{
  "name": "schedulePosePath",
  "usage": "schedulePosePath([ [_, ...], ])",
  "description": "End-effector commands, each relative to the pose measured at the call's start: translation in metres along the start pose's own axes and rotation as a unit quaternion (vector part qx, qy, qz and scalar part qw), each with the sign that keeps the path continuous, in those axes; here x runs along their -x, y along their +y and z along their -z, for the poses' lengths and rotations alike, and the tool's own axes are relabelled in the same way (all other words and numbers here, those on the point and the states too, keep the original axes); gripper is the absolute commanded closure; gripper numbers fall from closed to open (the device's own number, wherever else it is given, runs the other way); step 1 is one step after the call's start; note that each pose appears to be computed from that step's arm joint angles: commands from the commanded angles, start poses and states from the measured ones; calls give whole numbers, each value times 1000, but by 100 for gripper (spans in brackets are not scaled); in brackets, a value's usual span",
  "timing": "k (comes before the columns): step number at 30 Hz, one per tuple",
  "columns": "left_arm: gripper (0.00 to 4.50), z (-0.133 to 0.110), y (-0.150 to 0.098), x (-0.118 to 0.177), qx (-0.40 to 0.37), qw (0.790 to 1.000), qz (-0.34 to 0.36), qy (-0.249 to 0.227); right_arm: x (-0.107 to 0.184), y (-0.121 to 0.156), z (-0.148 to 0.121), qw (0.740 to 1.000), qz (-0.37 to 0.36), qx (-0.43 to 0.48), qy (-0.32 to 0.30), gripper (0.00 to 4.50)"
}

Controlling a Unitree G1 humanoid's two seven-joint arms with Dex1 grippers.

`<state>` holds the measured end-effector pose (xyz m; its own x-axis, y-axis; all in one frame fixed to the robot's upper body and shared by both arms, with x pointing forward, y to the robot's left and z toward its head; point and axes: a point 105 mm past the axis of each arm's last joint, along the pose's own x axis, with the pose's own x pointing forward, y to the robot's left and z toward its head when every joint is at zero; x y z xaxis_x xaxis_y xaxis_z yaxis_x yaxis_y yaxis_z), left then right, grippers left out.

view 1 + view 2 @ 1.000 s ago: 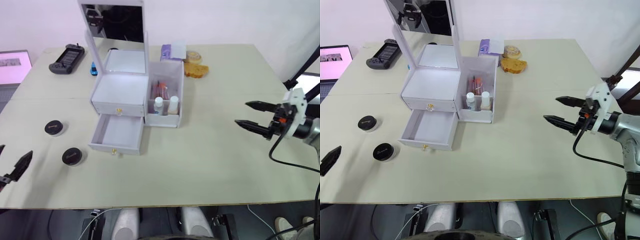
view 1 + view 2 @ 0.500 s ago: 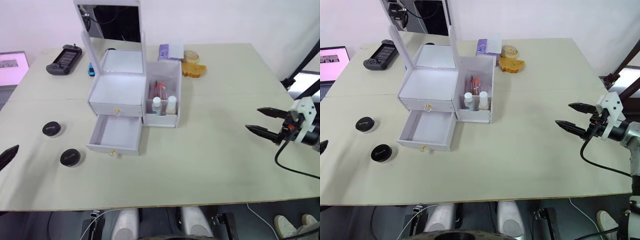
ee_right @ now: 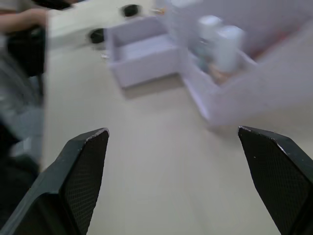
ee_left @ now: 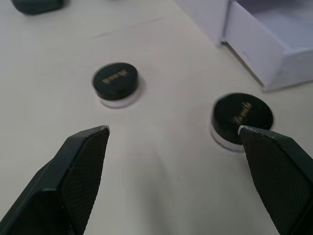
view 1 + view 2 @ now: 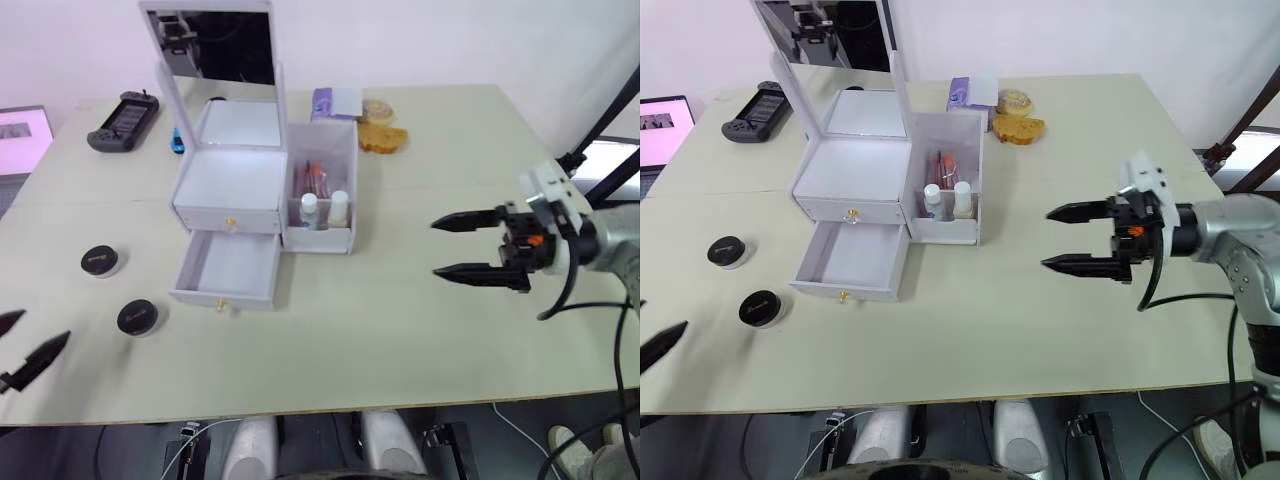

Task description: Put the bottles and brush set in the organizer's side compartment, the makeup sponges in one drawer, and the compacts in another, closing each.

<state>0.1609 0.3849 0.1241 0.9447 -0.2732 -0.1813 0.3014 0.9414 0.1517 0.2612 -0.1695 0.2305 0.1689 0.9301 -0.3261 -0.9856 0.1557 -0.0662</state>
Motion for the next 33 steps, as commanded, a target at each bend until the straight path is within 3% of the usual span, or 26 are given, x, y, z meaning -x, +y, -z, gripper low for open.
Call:
schedulePosePath([
  [1,5,-7,0,6,-22,999,-22,-13,-9,12,-27,999,-40,23,-1,0],
  [8,5,9,-29,-7,-1,1000,-15,-16,-22,-14,-55,995,35,91,0,0],
  [13,5,19,-43,-15,12,1000,-18,-21,-26,-11,-69,994,53,100,4,0],
  [21,5,32,-48,-25,27,998,-41,-30,-18,9,-93,999,-10,44,-23,0],
  [33,5,43,-64,-47,30,997,-44,-49,-15,10,-101,999,-7,48,-22,0],
])
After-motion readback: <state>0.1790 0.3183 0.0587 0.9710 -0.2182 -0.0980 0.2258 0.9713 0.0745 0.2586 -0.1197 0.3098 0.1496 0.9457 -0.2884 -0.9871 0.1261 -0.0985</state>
